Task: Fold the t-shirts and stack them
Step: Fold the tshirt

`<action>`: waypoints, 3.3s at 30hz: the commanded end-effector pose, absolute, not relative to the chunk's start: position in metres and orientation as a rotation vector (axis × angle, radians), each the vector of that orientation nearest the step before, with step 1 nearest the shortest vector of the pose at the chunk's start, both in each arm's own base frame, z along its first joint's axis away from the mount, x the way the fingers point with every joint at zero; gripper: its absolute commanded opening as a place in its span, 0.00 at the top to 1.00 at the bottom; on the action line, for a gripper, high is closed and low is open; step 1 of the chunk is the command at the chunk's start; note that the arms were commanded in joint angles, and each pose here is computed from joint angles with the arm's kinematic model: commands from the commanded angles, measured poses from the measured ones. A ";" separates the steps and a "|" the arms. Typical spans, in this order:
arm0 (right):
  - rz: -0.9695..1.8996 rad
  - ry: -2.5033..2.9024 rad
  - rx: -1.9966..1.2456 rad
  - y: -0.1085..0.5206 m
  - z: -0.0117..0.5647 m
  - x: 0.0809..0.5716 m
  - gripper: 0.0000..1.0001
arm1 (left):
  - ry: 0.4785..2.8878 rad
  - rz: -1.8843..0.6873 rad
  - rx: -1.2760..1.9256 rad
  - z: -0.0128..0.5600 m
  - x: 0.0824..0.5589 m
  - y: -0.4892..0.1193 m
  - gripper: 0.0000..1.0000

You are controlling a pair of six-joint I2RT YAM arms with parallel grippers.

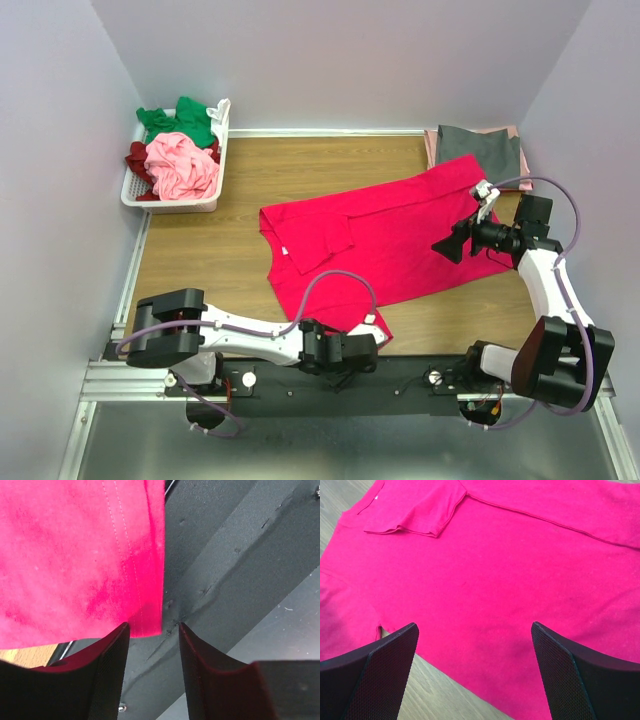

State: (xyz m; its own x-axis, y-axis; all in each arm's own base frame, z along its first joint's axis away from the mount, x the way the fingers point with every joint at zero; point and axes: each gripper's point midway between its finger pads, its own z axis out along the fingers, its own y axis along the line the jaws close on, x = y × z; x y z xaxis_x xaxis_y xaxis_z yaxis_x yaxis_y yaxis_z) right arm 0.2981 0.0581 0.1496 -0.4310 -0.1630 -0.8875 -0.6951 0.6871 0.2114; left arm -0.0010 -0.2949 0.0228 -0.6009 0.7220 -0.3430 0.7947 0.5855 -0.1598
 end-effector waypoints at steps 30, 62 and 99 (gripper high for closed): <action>0.573 2.060 -0.664 0.038 0.141 0.301 0.00 | 2.531 -0.207 1.127 0.031 0.021 -0.286 1.00; -0.008 2.706 -0.122 -0.181 0.051 0.296 0.35 | 2.342 -0.667 0.889 0.112 0.066 -0.311 1.00; 0.120 2.681 -0.107 -0.184 0.032 0.303 0.71 | 2.375 -0.628 0.838 0.120 0.076 -0.303 1.00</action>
